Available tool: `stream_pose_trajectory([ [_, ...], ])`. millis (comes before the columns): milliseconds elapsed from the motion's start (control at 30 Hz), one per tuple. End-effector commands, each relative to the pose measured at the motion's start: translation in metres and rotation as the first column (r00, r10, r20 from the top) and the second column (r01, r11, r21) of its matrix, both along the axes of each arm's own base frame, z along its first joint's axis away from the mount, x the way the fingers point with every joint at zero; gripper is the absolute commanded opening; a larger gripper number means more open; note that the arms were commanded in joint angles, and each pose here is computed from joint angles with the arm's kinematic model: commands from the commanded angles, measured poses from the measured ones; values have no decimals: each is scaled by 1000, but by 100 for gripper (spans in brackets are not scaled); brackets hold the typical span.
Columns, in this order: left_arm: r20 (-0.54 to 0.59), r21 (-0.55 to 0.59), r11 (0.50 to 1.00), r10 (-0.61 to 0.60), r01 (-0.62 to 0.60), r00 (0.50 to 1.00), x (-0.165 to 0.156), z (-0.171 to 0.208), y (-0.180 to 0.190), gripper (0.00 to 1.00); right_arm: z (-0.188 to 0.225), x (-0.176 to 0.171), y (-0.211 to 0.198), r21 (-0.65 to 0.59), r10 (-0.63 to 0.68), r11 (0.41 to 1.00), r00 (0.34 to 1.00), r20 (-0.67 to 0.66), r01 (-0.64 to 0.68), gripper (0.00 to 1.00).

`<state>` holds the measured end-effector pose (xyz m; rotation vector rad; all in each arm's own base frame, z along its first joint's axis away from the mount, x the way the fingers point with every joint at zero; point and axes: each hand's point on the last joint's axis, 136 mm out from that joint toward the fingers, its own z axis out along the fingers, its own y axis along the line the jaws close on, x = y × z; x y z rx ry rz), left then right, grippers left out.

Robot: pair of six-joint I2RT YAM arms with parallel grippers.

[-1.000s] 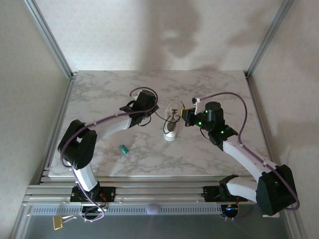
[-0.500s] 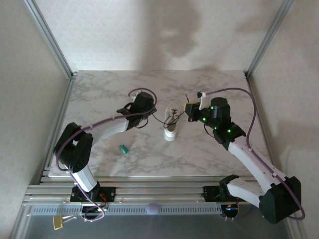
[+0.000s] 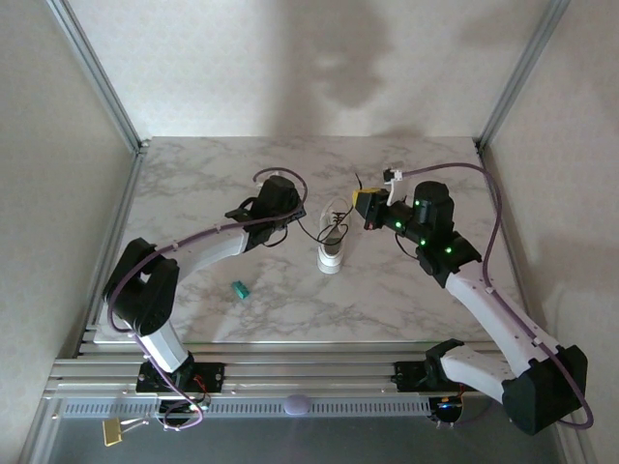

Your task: Tie the shoes

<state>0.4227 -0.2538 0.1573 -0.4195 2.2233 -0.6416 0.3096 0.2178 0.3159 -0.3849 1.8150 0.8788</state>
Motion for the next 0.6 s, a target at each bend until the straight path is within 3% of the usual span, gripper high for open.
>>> stream_pose_trajectory([
  [0, 109, -41, 998, -44, 49, 993, 7, 45, -7, 0, 25, -1, 0, 38, 7, 999, 999, 48, -9, 0],
  [333, 151, -85, 993, -69, 83, 986, 10, 65, -7, 0, 50, 0, 1, 95, 0, 995, 996, 89, -8, 0],
  [567, 165, -121, 985, -104, 125, 981, 11, 74, -15, 0, 37, -3, 4, 83, 26, 996, 999, 45, -30, 0],
])
